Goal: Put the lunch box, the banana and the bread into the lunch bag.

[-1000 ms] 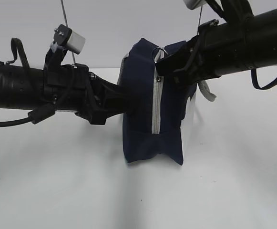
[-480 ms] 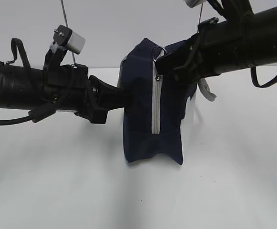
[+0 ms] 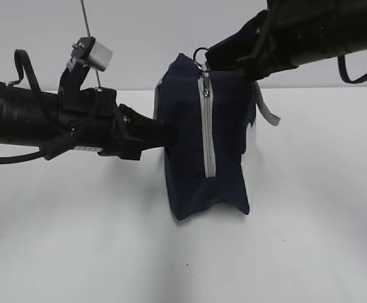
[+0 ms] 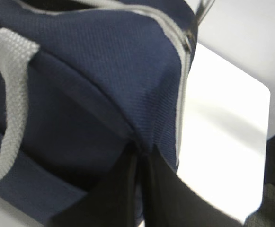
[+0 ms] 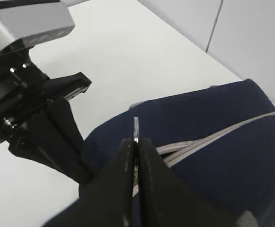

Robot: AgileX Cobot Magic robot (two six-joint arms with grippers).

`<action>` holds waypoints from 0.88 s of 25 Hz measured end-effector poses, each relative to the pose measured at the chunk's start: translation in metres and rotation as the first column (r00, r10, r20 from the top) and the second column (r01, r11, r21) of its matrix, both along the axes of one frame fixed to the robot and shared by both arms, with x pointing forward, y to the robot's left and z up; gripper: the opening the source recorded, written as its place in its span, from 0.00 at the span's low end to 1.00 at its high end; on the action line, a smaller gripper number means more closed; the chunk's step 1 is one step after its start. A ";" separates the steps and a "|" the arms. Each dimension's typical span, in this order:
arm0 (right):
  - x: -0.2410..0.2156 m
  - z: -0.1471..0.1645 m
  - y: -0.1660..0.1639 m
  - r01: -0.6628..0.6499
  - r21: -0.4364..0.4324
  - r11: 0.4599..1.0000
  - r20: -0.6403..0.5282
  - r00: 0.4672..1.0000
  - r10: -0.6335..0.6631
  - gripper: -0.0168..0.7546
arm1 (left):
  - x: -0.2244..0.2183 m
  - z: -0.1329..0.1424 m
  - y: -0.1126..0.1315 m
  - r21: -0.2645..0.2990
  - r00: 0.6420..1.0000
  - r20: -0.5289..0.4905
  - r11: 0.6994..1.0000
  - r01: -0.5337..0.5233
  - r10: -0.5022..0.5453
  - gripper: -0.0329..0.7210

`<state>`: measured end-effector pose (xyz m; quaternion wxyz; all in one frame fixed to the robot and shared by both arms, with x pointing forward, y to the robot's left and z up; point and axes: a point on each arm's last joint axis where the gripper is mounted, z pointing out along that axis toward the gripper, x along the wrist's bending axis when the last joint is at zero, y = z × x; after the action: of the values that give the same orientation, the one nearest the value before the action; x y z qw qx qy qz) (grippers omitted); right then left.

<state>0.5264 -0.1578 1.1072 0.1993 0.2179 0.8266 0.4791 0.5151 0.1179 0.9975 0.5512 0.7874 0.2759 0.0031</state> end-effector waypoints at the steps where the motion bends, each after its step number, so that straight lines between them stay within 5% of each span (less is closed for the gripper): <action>1: 0.001 0.000 -0.003 0.002 -0.003 1.000 -0.003 1.000 -0.002 0.00 | -0.001 -0.001 0.000 0.007 1.000 -0.007 1.000 0.006 -0.005 0.05; 22: 0.029 -0.010 -0.001 -0.058 -0.025 0.998 -0.067 0.996 0.056 0.00 | -0.012 -0.006 0.000 0.059 0.989 -0.078 0.990 0.127 -0.122 0.05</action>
<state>0.5555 -0.1592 1.0974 0.1609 0.2075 0.8450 0.4658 0.5028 0.1177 0.9914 0.5140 0.8200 0.2463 -0.0519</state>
